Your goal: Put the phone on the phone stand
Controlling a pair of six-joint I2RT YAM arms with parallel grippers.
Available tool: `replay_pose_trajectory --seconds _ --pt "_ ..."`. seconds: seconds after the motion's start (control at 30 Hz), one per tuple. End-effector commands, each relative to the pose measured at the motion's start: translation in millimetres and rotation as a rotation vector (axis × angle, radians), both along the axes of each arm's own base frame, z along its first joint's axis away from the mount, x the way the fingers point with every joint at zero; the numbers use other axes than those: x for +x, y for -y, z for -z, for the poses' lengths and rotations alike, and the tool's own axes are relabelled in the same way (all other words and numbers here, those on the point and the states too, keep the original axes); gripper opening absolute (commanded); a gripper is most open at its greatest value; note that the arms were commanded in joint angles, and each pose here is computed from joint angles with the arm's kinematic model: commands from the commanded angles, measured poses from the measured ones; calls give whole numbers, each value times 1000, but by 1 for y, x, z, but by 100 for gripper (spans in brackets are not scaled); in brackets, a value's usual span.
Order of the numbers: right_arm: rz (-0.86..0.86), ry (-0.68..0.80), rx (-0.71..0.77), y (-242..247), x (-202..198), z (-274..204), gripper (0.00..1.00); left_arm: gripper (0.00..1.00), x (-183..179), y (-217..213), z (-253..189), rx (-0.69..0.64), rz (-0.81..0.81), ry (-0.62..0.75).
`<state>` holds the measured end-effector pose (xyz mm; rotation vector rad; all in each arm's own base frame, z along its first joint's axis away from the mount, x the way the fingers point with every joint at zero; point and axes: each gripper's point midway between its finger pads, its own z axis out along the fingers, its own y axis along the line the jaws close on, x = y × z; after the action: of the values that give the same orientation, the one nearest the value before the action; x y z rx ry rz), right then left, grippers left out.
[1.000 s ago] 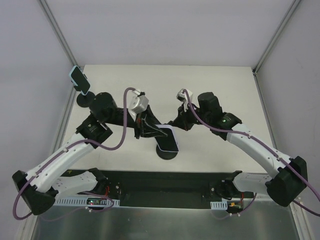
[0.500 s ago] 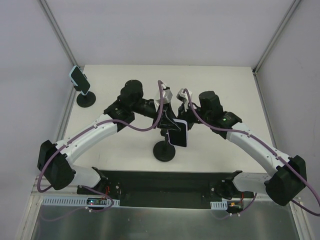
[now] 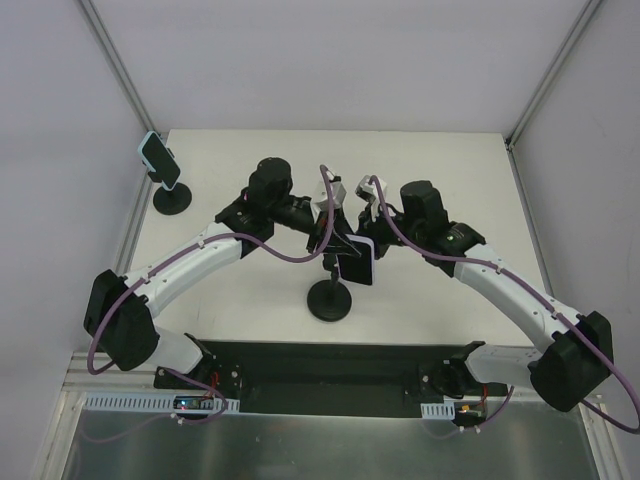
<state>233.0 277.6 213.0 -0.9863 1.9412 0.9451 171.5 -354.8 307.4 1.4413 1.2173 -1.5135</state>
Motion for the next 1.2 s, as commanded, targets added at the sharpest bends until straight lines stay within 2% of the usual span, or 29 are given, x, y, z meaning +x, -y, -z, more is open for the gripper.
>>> replay_pose_trajectory --seconds 0.0,0.33,0.43,0.57,0.67,0.7,0.73,0.77,0.8,0.83,0.87,0.9,0.93,0.97,1.03,1.13,1.17 --pt "-43 108 112 -10 4 -43 1 0 2 -5 -15 -88 22 131" --pt "-22 104 103 -8 7 -40 1 0 10 -11 2 -63 -3 107" --pt "15 119 95 -3 11 -40 1 0 9 -13 4 -55 -18 103" --pt "137 159 79 9 24 -39 1 0 12 -19 12 18 -111 51" --pt "242 177 83 20 32 -38 1 0 29 -29 19 104 -304 -5" --pt "270 185 87 23 35 -39 0 0 50 -37 33 172 -482 -40" --pt "292 192 91 24 33 -42 0 0 63 -47 36 192 -598 -48" --pt "392 207 64 35 43 -39 0 0 72 -65 42 206 -740 -39" --pt "430 211 49 39 43 -34 0 0 77 -78 50 234 -848 -81" --pt "446 227 51 38 37 -36 0 0 94 -98 57 268 -1006 -57" --pt "566 259 31 51 46 -36 0 0 94 -110 60 297 -1072 -50" --pt "597 271 10 54 42 -28 0 0 95 -117 64 338 -1092 -40" --pt "595 307 36 45 33 -37 0 0 81 -114 66 385 -1016 -52" --pt "677 334 24 54 37 -39 0 0 78 -111 73 426 -981 -41" --pt "684 348 47 45 31 -44 0 0 71 -113 79 496 -950 12" --pt "741 394 26 42 25 -54 0 0 85 -129 94 605 -1025 61" --pt "808 419 -1 51 27 -56 0 0 88 -138 101 653 -1061 70"
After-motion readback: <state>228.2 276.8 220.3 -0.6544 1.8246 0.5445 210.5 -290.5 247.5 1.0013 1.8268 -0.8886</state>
